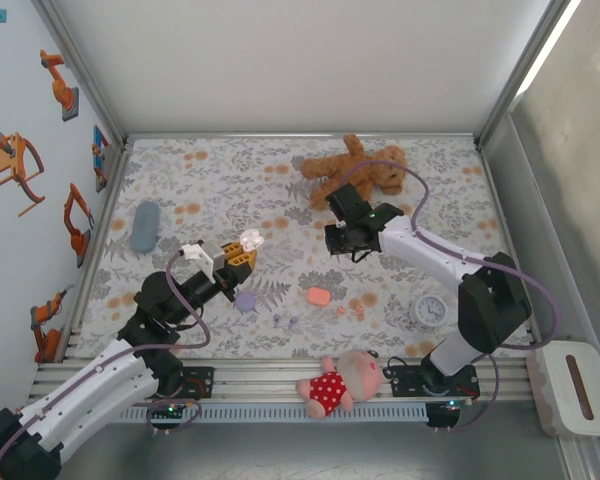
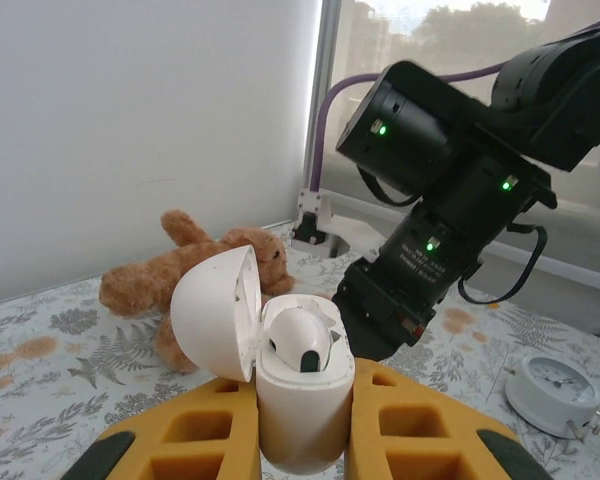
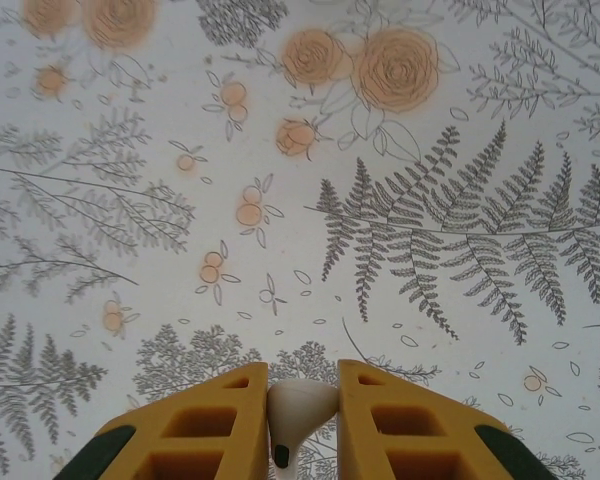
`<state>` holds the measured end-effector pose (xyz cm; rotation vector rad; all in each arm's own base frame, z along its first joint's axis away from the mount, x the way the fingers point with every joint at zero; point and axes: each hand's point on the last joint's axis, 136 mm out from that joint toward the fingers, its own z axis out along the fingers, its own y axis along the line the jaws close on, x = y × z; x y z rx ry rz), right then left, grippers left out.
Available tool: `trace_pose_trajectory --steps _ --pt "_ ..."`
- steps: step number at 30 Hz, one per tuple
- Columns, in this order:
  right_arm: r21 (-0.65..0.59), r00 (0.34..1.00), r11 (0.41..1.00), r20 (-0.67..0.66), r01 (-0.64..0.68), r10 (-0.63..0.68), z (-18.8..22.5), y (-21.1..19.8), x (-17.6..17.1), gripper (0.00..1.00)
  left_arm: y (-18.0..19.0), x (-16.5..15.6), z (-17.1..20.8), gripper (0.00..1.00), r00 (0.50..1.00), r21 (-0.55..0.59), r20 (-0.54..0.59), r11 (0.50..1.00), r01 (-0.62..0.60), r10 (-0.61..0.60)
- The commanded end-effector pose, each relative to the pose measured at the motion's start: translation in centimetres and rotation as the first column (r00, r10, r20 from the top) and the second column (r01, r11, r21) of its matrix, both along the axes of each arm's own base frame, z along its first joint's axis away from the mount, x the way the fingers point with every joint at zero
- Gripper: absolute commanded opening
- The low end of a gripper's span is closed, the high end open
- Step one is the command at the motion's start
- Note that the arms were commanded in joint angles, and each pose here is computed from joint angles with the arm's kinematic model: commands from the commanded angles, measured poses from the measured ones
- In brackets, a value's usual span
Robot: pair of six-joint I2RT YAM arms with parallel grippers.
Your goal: Insert wireless bluetooth earbuds into charging case
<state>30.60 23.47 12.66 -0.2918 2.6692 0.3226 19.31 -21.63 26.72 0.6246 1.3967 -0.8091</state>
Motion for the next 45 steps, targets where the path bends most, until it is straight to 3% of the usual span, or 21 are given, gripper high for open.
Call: trace_pose_trajectory --steps 1,9,23,33,45 --pt "0.107 0.991 0.993 0.124 -0.053 0.039 5.4 1.6 0.5 0.2 -0.3 -0.3 2.1 0.0 0.999 -0.06 0.048 0.998 0.028 -0.025" --pt "0.259 0.95 0.951 0.299 -0.168 0.086 13.6 4.0 -1.5 0.2 -0.9 0.0 3.4 0.0 0.996 -0.065 0.086 0.997 0.037 -0.032" --pt "0.357 0.863 0.87 0.485 -0.341 0.14 22.6 8.2 -5.5 0.2 -2.4 0.7 4.5 0.0 0.991 -0.053 0.118 0.996 0.073 -0.066" --pt "0.381 0.83 0.826 0.531 -0.416 0.173 23.7 10.5 -7.1 0.2 -2.9 0.9 4.9 0.0 0.989 -0.06 0.124 0.994 0.092 -0.084" --pt "0.355 0.785 0.817 0.594 -0.454 0.178 24.2 12.6 -7.5 0.2 -2.9 0.7 5.1 0.0 0.988 -0.071 0.122 0.992 0.101 -0.091"
